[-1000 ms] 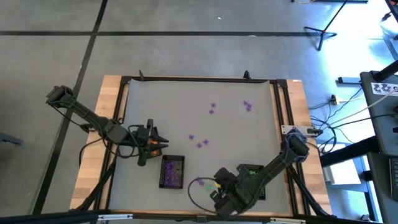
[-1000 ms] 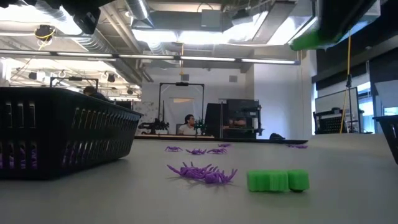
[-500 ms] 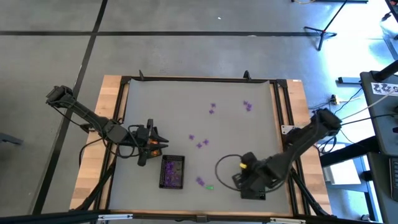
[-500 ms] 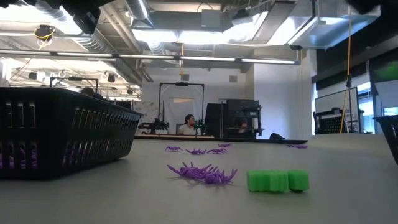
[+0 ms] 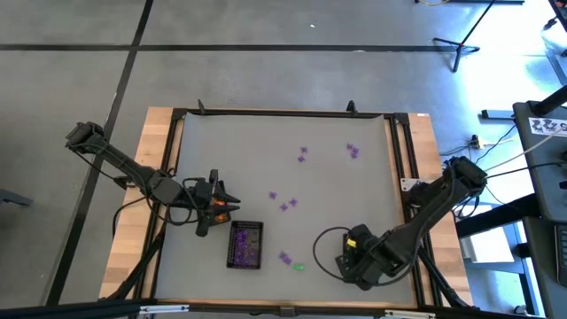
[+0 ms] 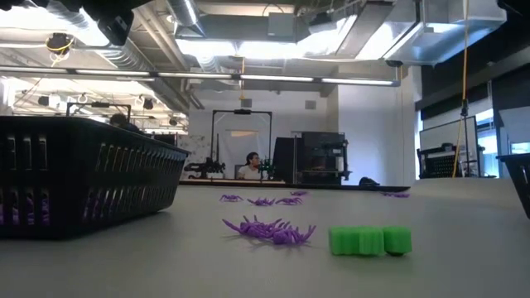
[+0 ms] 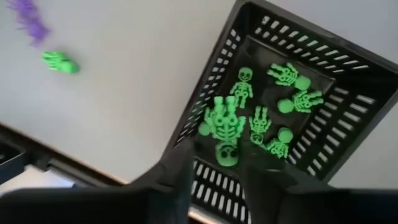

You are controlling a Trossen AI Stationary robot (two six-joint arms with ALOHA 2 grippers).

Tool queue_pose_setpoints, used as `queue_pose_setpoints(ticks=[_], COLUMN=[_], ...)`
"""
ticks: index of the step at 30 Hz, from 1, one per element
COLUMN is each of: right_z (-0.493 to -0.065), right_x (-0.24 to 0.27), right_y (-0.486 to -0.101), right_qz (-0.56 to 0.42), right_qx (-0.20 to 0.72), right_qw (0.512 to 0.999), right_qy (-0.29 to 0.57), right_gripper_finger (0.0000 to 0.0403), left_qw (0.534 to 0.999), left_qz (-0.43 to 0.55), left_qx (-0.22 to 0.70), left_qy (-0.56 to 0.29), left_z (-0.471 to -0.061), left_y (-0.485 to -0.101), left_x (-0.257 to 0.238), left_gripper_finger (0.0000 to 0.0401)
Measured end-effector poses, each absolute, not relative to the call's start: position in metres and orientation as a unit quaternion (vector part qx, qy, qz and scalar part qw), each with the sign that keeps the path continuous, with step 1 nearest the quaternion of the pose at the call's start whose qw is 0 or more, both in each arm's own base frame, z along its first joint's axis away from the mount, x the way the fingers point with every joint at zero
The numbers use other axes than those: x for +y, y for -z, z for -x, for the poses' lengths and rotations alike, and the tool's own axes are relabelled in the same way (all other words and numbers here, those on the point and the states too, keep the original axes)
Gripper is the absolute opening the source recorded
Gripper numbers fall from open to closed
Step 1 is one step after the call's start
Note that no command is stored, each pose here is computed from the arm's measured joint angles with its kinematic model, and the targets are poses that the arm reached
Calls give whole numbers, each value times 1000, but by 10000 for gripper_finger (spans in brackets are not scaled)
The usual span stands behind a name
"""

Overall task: Sort Halloween decoration
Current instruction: Put the green skeleton toy into the bottom right black basket

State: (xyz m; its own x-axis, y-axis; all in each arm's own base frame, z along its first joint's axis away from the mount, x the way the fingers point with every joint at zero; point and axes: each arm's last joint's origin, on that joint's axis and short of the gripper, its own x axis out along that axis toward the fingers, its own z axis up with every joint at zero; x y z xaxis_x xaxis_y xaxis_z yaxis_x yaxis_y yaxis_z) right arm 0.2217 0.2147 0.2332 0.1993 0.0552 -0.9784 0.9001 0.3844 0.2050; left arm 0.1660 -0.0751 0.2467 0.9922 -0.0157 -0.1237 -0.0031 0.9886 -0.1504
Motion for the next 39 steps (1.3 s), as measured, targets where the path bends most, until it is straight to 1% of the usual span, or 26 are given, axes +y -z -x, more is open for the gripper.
queue_pose_setpoints(ticks=[3,6,8,12,15,19,21,23,26,30,32,36,39], right_z=[-223,-223,-224,-232,-250,-286,-303,-315,-328,-336,-338,-339,-340], right_x=[216,216,216,212,209,211,211,211,210,206,206,207,207], right_y=[-228,-227,-227,-228,-232,-234,-227,-215,-192,-164,-156,-148,-153], right_qz=[-437,-437,-437,-452,-465,-457,-432,-408,-381,-385,-385,-362,-333], right_qx=[543,544,543,525,477,402,392,399,436,509,525,534,528], right_qw=[631,631,631,637,687,770,798,812,809,766,754,760,776], right_qy=[340,340,341,339,292,189,152,125,103,84,81,78,85], right_gripper_finger=[157,184,192,192,185,174,168,163,158,157,156,156,156], left_qw=[995,995,995,995,995,995,995,995,995,995,995,995,995], left_qz=[75,75,75,75,75,75,75,75,75,75,75,75,75], left_qx=[63,62,62,62,62,62,63,63,63,63,63,63,63], left_qy=[3,3,3,3,3,3,3,3,3,3,3,3,3], left_z=[-166,-166,-166,-166,-166,-166,-166,-166,-166,-166,-166,-166,-166], left_y=[-247,-247,-247,-247,-247,-247,-247,-247,-247,-247,-247,-247,-247], left_x=[-75,-75,-75,-75,-75,-75,-75,-75,-75,-75,-75,-75,-75], left_gripper_finger=[75,75,75,75,75,75,75,75,75,75,75,75,75])
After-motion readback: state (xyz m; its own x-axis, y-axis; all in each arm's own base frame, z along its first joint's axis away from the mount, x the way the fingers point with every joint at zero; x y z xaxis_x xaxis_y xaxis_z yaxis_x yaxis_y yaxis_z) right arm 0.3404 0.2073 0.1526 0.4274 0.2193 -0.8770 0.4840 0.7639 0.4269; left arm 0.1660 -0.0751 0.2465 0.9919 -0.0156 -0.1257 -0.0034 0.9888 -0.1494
